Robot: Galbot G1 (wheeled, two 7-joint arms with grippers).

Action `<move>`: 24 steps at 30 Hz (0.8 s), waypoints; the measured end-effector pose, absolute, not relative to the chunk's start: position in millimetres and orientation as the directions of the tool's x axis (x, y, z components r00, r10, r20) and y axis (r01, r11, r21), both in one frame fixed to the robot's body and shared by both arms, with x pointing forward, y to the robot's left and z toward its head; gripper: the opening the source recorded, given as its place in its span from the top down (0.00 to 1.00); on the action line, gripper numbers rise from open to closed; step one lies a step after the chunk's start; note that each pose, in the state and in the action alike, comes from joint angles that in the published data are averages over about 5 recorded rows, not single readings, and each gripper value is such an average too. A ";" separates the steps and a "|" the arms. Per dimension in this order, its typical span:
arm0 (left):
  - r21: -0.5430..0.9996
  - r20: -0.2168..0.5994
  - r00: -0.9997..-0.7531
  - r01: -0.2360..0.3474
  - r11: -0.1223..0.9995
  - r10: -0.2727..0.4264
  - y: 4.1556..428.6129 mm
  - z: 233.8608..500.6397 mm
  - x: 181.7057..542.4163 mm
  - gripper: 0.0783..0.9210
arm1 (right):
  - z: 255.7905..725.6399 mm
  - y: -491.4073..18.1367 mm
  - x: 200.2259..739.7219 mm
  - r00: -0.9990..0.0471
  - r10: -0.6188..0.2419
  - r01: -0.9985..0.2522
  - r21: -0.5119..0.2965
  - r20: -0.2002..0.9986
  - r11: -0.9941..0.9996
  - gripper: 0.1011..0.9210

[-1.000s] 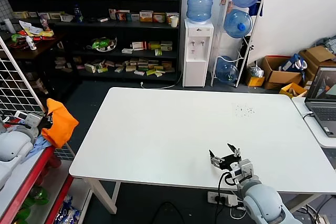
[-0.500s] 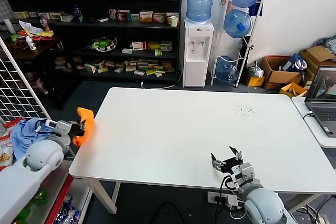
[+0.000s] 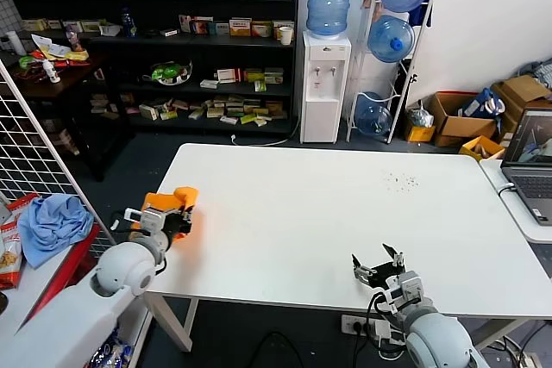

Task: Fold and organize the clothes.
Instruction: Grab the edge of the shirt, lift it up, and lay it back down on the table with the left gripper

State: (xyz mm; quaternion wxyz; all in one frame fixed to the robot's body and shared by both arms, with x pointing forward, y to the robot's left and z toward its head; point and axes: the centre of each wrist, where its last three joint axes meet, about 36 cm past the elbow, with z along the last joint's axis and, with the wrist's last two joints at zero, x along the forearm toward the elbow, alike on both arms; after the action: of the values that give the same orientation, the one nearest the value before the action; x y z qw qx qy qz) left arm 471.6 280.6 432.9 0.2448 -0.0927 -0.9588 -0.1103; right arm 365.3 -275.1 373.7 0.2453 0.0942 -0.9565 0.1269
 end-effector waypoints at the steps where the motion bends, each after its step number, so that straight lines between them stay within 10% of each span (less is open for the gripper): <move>1: 0.153 0.489 -0.862 0.236 0.960 0.134 273.0 430.5 471.4 0.93 | 373.4 -276.4 364.7 -0.862 -0.117 -0.243 -0.198 0.494 0.950 0.12; 24: -0.194 0.413 -0.840 0.296 0.935 0.352 43.4 374.0 479.0 0.88 | 367.7 -308.1 357.8 -0.874 -0.088 -0.218 -0.223 0.477 0.950 0.12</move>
State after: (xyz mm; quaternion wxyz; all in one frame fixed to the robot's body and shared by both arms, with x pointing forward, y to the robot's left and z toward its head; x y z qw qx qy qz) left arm 479.0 43.4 374.0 0.2267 -0.1693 -0.9572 0.0613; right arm 357.8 -308.1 367.7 0.2376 0.0798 -0.9585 0.1359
